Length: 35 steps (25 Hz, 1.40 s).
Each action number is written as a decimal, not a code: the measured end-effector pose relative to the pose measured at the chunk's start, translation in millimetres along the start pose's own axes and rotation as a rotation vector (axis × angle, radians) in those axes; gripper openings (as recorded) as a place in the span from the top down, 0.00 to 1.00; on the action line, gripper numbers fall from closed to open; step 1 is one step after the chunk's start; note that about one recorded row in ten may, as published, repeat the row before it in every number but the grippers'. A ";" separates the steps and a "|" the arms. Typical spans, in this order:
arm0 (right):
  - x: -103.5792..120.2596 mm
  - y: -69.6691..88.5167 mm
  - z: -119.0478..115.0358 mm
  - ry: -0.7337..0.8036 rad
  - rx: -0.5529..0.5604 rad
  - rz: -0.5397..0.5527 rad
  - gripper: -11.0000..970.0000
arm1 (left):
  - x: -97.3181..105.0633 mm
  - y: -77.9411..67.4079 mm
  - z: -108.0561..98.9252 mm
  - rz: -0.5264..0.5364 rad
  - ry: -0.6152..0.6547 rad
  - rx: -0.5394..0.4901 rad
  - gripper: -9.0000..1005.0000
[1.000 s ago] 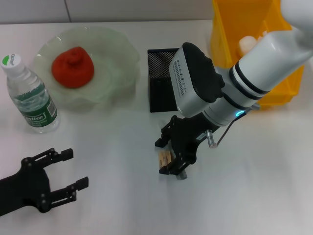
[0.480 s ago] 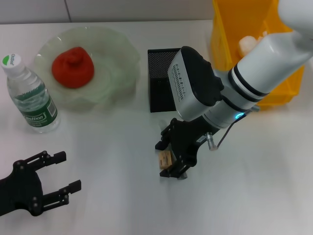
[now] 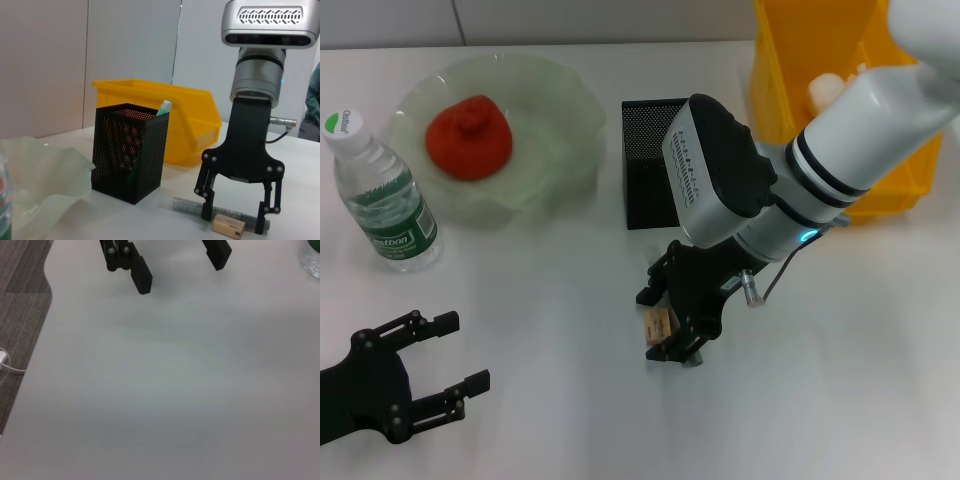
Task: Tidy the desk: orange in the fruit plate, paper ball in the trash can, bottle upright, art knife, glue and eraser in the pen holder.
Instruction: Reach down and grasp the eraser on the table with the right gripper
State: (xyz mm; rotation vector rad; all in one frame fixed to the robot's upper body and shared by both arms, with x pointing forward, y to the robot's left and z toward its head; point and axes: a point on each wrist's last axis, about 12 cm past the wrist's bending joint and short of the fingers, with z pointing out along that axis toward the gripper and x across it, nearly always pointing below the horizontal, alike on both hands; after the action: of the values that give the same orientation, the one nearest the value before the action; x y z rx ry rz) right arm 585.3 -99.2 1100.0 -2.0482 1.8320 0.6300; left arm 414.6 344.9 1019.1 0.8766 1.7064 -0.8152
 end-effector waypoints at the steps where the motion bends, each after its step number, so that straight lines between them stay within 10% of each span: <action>1: -0.5 -0.2 -0.1 0.000 0.000 -0.001 0.36 | 0.0 0.0 -0.1 0.000 0.001 0.000 0.22; 35: -0.1 -0.7 2.4 0.011 0.013 0.003 0.52 | 1.0 -1.2 -1.2 0.002 0.001 -0.001 0.23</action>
State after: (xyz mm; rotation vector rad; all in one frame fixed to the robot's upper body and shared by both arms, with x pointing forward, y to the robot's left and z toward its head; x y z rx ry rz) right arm 585.7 -97.7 1098.0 -2.0446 1.8409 0.6075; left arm 412.8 345.5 1018.6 0.8776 1.7061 -0.8125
